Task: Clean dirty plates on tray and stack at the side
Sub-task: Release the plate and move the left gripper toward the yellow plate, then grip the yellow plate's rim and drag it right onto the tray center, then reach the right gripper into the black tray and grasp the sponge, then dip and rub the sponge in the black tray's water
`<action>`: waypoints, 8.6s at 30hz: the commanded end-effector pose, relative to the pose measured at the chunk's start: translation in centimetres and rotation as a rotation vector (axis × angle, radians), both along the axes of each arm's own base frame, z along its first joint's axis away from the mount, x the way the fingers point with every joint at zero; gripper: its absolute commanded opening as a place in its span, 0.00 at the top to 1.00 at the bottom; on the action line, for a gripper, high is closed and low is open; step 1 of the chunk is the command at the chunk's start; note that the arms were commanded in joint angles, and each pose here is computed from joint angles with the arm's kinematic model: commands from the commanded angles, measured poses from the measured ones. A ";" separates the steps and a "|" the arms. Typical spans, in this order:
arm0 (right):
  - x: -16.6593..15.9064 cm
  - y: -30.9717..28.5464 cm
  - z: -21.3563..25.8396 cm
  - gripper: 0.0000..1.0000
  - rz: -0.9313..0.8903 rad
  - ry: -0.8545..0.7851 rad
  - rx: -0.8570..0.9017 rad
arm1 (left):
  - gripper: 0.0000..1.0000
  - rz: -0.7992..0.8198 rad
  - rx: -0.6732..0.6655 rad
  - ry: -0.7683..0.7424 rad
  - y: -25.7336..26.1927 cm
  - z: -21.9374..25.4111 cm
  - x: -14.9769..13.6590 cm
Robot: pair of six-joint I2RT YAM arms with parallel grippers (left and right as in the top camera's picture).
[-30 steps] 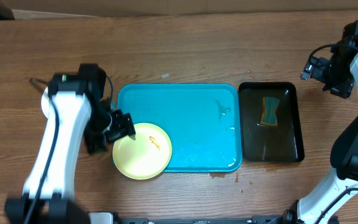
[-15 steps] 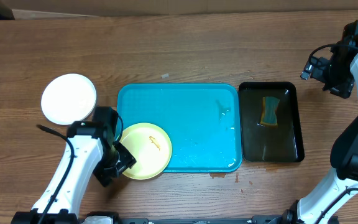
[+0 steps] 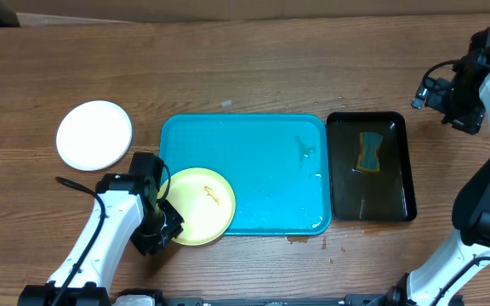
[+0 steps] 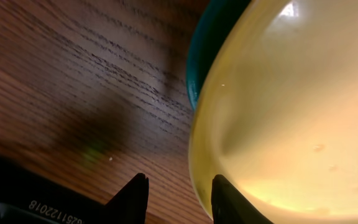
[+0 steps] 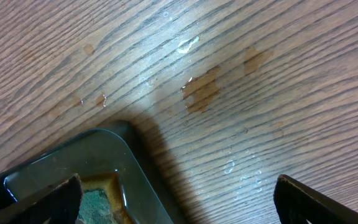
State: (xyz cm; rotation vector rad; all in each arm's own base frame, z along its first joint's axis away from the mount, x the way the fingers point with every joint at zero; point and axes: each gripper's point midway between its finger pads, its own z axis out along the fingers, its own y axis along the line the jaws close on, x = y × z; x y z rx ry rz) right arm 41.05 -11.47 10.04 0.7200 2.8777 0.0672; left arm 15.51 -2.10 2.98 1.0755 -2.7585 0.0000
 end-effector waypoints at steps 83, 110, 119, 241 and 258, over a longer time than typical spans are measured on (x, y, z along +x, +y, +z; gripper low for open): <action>0.3 -0.3 1.1 0.00 -0.008 -0.030 -0.015 | 0.44 -0.609 -0.171 -0.526 -9.4 3.8 17.4; 0.3 -0.3 1.1 0.00 -0.008 -0.030 -0.015 | 0.96 -0.590 -0.154 -0.373 -9.5 -2.1 16.9; 0.3 -0.3 1.1 0.00 -0.008 -0.030 -0.015 | 0.95 -0.562 -0.145 -0.440 -10.0 -1.8 18.5; -6.7 12.7 -9.2 0.88 0.287 0.253 0.003 | 0.64 -0.577 -0.139 -0.461 -10.0 -1.7 18.9; -9.1 13.1 -8.6 0.52 0.265 0.354 0.040 | 0.64 -0.577 -0.137 -0.468 -10.0 -1.7 19.1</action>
